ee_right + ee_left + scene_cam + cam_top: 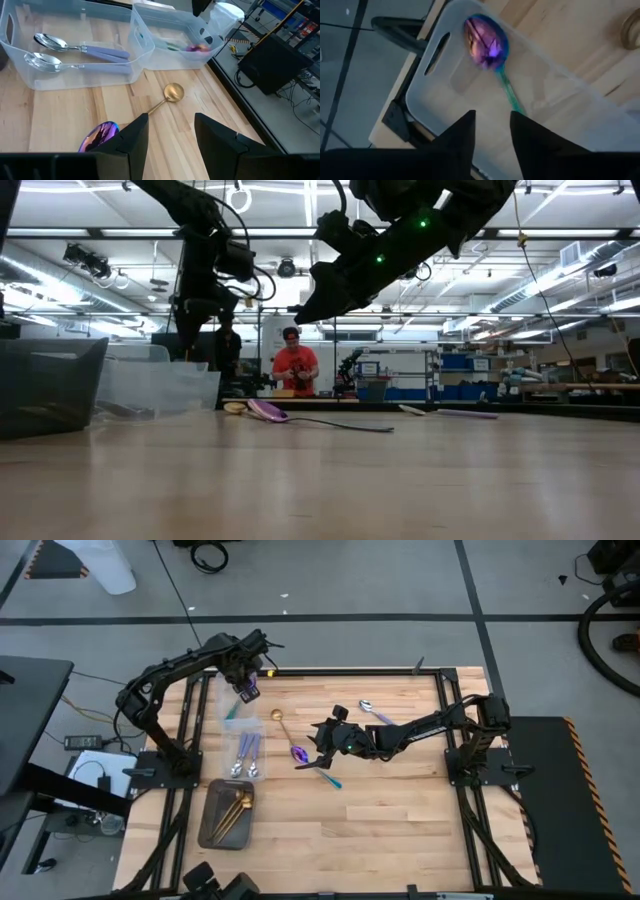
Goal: Sort silverware by color (type)
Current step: Put the purple spoon into the top transparent bin
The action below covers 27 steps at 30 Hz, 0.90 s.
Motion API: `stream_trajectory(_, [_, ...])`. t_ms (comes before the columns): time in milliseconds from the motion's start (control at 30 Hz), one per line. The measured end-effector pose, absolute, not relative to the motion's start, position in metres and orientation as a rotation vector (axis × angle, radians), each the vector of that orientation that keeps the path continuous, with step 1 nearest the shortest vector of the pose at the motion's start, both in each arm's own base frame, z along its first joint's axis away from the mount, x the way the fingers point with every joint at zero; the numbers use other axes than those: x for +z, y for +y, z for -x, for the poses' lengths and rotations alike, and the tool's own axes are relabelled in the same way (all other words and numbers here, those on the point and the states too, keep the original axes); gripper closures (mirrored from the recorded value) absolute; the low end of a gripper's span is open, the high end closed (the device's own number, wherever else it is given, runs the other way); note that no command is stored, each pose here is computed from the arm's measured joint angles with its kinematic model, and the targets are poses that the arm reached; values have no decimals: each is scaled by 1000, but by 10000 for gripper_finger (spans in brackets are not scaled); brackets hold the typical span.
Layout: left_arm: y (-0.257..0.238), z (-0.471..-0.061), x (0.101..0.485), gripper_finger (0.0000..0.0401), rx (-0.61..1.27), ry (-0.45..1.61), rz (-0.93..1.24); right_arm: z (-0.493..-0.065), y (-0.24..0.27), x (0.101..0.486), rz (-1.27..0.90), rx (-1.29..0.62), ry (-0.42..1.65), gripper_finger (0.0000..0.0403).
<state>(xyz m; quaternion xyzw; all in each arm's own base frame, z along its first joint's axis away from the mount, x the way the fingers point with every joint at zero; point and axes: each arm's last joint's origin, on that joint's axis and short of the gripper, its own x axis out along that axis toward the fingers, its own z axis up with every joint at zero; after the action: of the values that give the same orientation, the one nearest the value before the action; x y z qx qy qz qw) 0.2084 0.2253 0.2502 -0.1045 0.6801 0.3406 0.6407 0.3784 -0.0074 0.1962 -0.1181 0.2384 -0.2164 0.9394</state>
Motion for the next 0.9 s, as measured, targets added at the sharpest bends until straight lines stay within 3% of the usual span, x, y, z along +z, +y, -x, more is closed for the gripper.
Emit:
stream_trajectory(133, [223,-209,250,255,752,1556,254,-378,-7,196,239,-442,486,234])
stream_trajectory(367, [207,-223,258,255,538,1397,357,-378,-7,194,175,-358,499,234])
stream_trajectory(600, [171,-248,261,255,458,1197,223,-375,-9,186,78,-333,569,234])
stream_trajectory(900, [117,-247,261,255,371,1021,130,-373,24,184,26,-310,568,234])
